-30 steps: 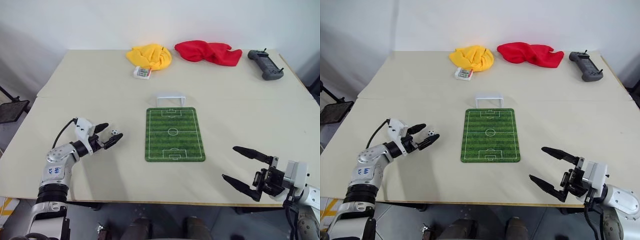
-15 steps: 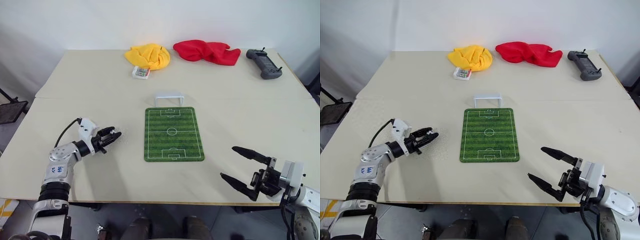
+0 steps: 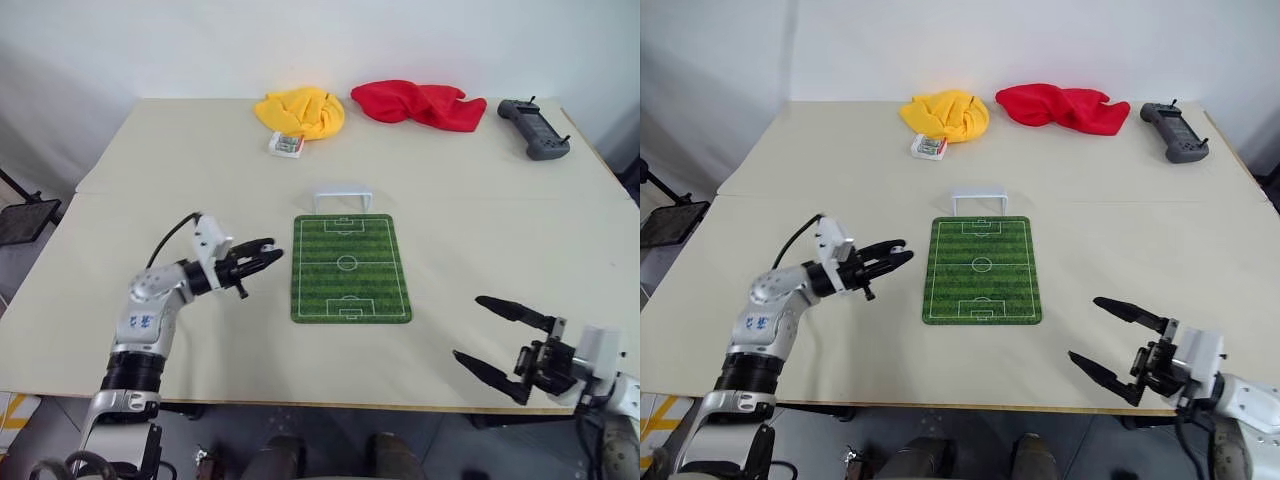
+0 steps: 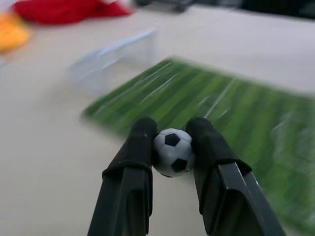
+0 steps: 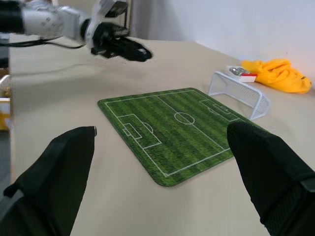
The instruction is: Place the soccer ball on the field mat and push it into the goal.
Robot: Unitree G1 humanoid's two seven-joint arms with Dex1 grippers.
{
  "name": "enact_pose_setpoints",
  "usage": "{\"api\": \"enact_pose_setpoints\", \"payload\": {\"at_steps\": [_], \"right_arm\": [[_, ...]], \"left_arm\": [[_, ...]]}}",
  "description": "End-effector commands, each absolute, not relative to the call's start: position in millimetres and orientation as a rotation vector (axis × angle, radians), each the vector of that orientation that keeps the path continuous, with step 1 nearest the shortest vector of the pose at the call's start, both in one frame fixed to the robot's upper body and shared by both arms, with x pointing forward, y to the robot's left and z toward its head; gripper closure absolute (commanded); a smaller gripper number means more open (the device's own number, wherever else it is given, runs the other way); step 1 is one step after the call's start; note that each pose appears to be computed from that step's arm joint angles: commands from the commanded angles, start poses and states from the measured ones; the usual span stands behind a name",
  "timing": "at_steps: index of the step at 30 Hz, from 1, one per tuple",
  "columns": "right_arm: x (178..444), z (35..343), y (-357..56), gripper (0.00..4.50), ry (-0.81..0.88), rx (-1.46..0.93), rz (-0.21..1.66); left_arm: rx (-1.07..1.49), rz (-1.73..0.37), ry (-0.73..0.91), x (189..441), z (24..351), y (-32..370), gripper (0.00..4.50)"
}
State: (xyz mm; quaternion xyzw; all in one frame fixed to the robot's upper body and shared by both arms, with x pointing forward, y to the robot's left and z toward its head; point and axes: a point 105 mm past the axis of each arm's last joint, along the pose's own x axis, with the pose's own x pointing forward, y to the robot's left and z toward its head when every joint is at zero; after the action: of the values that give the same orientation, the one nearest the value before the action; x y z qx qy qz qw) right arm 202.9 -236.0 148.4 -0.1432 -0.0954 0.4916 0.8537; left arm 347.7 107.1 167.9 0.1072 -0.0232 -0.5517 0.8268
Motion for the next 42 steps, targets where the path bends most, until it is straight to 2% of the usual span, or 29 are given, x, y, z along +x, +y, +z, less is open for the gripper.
{"api": "enact_pose_setpoints", "payload": {"at_steps": [1, 7, 16, 39, 42], "right_arm": [[195, 156, -256, 0.0, -0.17, -0.366, 1.068], [200, 160, -262, 0.0, -0.181, -0.383, 1.052], [195, 151, -251, 0.0, -0.184, -0.358, 1.057], [197, 148, -235, 0.0, -0.196, -0.335, 1.037], [196, 148, -235, 0.0, -0.194, -0.332, 1.033]], "left_arm": [[0.311, -1.329, 0.025, 330, 167, 69, 3.64], [0.364, -1.362, 0.079, 314, 140, 35, 3.64], [0.43, -1.316, 0.085, 310, 118, 33, 3.64], [0.445, -1.309, 0.044, 315, 121, 23, 3.64], [0.451, -1.31, 0.045, 315, 120, 23, 2.65]]}}
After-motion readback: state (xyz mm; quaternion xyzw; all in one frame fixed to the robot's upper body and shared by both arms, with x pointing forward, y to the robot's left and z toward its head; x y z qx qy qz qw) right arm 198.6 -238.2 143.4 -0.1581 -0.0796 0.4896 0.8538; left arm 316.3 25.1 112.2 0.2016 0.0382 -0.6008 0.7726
